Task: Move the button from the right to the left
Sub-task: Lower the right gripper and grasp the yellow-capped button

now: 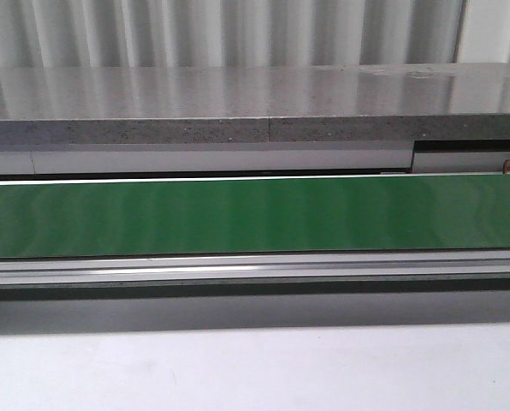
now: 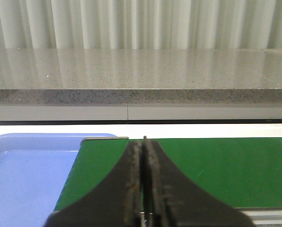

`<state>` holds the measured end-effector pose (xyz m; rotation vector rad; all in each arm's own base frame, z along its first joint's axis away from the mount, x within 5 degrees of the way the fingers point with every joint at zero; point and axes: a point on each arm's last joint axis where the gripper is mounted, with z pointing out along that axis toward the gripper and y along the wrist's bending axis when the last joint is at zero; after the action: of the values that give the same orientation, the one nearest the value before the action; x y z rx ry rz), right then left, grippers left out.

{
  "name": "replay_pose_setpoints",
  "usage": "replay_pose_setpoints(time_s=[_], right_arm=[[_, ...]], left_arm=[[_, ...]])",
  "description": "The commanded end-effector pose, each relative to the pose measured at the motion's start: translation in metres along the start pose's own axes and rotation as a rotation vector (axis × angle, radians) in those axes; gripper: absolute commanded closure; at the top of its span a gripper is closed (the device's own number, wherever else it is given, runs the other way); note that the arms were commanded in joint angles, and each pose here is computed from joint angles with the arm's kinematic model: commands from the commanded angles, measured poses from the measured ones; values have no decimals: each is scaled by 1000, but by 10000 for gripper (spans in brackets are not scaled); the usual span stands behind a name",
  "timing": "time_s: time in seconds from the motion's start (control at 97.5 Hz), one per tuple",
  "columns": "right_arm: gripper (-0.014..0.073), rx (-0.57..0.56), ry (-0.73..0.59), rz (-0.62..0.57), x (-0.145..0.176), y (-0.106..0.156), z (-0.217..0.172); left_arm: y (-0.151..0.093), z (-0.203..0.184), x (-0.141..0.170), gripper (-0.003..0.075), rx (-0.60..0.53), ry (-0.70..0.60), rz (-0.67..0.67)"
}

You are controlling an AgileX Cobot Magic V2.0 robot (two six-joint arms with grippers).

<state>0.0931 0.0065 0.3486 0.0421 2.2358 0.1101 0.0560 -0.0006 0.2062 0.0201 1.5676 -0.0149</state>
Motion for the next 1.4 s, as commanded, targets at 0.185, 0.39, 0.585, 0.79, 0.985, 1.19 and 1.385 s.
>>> replay_pose_setpoints(time_s=[0.185, 0.39, 0.585, 0.79, 0.985, 1.19, 1.385], right_arm=[[-51, 20, 33, 30, -44, 2, 16], [-51, 110, 70, 15, -74, -9, 41], [-51, 228, 91, 89, -88, -42, 66], [-51, 338, 140, 192, -88, -90, 101], [-51, 411, 199, 267, -80, -137, 141], [-51, 381, 259, 326, -82, -176, 181], [-51, 269, 428, 243, -55, -226, 282]], left_arm=[[-2, -2, 0, 740, 23, -86, -7], [-2, -2, 0, 740, 23, -86, -7], [-2, -2, 0, 740, 23, -86, -7], [-2, -2, 0, 740, 23, -86, -7], [-2, -2, 0, 740, 23, -86, -7], [-2, -2, 0, 740, 23, -86, -7], [-2, -2, 0, 740, 23, -86, -7]])
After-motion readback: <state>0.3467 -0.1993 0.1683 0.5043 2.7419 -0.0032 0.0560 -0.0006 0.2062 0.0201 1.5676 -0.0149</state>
